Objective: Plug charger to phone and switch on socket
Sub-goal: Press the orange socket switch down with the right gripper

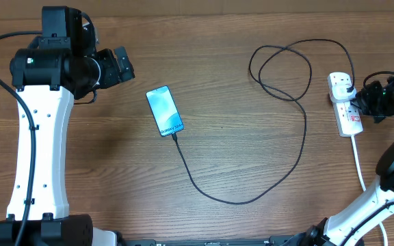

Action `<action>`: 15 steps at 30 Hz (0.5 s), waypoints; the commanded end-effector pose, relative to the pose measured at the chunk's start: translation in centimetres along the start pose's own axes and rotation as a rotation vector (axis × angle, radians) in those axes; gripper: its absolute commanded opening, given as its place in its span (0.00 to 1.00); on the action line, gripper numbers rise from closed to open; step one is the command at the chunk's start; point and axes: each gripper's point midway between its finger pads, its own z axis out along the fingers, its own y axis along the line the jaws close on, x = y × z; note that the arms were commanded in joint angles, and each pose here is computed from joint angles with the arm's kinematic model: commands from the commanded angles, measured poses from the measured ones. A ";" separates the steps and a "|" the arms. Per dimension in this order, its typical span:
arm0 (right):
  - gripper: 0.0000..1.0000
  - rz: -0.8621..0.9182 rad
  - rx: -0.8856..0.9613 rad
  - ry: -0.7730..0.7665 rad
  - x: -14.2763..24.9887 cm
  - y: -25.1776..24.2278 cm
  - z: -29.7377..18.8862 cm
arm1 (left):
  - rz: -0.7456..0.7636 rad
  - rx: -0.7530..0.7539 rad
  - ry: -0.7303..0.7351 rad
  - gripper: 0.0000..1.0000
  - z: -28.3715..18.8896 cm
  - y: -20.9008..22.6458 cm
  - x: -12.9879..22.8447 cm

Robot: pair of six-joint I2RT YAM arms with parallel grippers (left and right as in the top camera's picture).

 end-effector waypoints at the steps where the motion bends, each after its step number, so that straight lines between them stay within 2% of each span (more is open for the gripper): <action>1: 0.04 0.040 -0.024 0.032 0.6 0.2 2.3 | 0.019 0.019 -0.016 0.99 -0.8 -0.4 -0.1; 15: 0.04 0.041 -0.017 0.050 1.2 0.5 2.5 | 0.018 0.020 -0.016 0.99 -0.8 -0.4 -0.1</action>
